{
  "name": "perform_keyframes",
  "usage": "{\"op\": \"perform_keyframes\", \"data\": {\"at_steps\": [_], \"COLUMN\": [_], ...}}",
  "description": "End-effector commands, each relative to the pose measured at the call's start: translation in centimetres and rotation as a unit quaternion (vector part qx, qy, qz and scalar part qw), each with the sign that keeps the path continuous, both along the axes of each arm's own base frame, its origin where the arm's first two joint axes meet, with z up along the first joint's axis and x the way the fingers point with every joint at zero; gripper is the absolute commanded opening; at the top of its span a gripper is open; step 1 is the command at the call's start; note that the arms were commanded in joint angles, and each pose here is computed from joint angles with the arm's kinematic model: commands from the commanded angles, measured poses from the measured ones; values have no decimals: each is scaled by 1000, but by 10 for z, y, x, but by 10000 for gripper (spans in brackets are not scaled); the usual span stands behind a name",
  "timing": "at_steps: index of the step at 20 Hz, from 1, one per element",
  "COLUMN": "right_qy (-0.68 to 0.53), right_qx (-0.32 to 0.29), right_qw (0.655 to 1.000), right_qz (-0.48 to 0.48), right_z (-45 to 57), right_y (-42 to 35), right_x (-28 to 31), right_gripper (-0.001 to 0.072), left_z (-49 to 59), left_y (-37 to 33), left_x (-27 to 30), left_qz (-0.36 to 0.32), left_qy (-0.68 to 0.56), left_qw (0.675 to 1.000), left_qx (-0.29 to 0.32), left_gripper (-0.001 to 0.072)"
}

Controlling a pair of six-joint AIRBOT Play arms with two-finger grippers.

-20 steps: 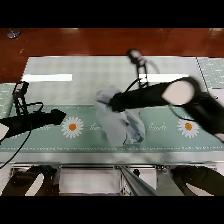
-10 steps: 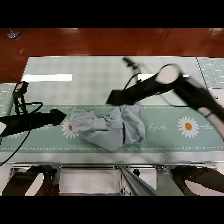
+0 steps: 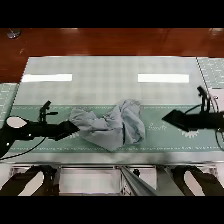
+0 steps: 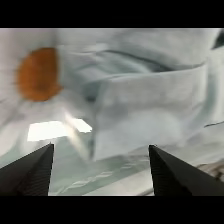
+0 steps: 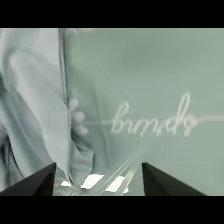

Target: Fold the shirts.

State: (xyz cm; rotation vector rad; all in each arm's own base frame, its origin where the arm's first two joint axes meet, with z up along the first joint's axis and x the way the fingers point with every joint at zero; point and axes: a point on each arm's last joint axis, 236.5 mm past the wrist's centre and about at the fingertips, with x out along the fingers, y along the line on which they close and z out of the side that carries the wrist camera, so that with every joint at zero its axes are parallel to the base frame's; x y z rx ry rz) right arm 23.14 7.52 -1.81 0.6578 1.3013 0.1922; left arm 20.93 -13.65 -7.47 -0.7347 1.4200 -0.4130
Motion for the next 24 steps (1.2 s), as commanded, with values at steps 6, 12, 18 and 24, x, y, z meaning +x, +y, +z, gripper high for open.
{"op": "perform_keyframes", "data": {"at_steps": [6,12,18,24], "right_qy": [68,72,46,-227], "right_qx": [86,91,77,-7], "right_qw": [993,993,994,969], "right_qz": [-40,-16,61,93], "right_z": [-55,-70,-62,185], "right_y": [48,99,134,88], "right_x": [-55,-44,3,141], "right_gripper": [617,617,37,36], "left_z": [19,51,83,294], "left_y": [-35,-38,-47,1], "left_x": [47,70,80,156], "left_qz": [6,-15,-15,18], "left_qy": [-72,-113,-132,-393], "left_qw": [992,987,979,912], "left_qx": [-103,-115,-155,-114], "left_gripper": [21,21,20,19]}}
